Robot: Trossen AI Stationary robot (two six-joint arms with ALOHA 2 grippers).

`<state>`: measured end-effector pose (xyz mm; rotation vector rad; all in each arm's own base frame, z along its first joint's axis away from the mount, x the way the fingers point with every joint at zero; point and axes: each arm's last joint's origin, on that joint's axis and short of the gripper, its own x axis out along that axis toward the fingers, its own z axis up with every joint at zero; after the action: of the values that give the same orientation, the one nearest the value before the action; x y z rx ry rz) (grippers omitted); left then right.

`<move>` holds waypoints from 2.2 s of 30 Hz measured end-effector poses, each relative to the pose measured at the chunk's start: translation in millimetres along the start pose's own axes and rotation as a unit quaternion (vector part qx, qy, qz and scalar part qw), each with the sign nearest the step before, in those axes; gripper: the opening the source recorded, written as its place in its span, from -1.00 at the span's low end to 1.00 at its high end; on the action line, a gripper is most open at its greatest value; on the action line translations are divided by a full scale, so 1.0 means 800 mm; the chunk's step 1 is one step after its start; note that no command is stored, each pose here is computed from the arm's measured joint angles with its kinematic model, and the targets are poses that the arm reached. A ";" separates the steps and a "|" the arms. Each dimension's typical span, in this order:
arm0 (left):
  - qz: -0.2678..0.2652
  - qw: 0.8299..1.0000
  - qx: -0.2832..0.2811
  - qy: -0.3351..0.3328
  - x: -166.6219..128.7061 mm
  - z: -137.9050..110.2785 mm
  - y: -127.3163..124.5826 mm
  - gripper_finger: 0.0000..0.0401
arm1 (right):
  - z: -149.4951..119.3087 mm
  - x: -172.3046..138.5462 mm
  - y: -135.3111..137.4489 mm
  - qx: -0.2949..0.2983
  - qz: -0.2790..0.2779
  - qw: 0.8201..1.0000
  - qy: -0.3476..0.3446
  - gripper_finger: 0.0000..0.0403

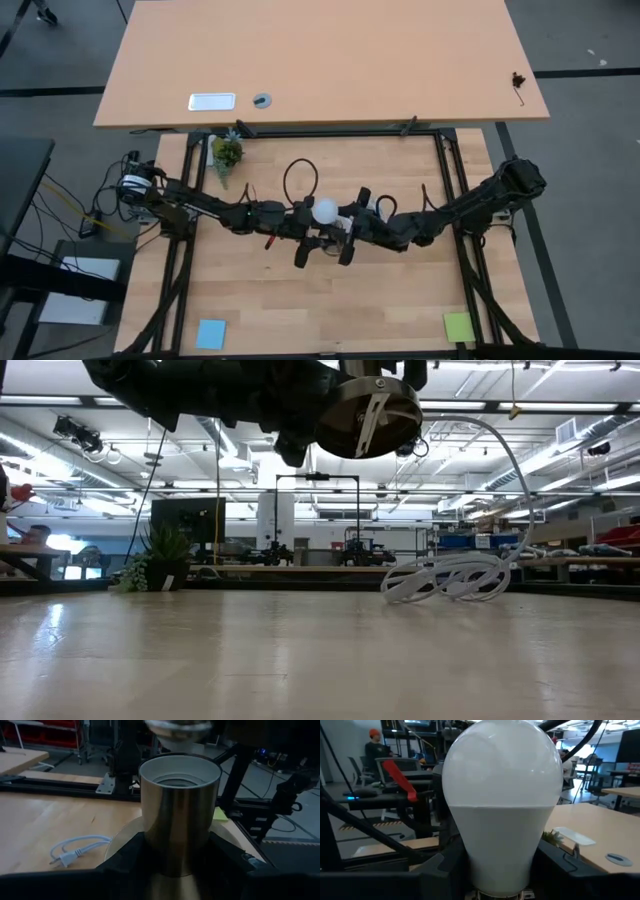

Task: Screw lightbulb
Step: Insert the lightbulb into the lamp socket

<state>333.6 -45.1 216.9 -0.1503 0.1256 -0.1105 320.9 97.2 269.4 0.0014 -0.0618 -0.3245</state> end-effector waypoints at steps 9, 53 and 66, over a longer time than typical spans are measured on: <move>0.002 1.000 0.024 -0.019 0.000 0.005 -0.001 -0.20 | -0.003 -0.005 0.006 -0.005 0.002 1.000 0.010 -0.14; 0.003 0.998 0.053 -0.042 -0.012 0.025 -0.010 -0.20 | 0.000 0.000 0.000 0.002 0.006 1.000 0.005 -0.13; 0.000 0.998 0.057 -0.040 -0.012 0.024 -0.011 -0.20 | 0.000 -0.005 0.006 -0.007 0.001 1.000 0.003 0.21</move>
<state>326.0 -49.6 238.5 -0.0399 0.0390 -0.1115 318.7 102.6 269.0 -0.0118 -0.0533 -0.3236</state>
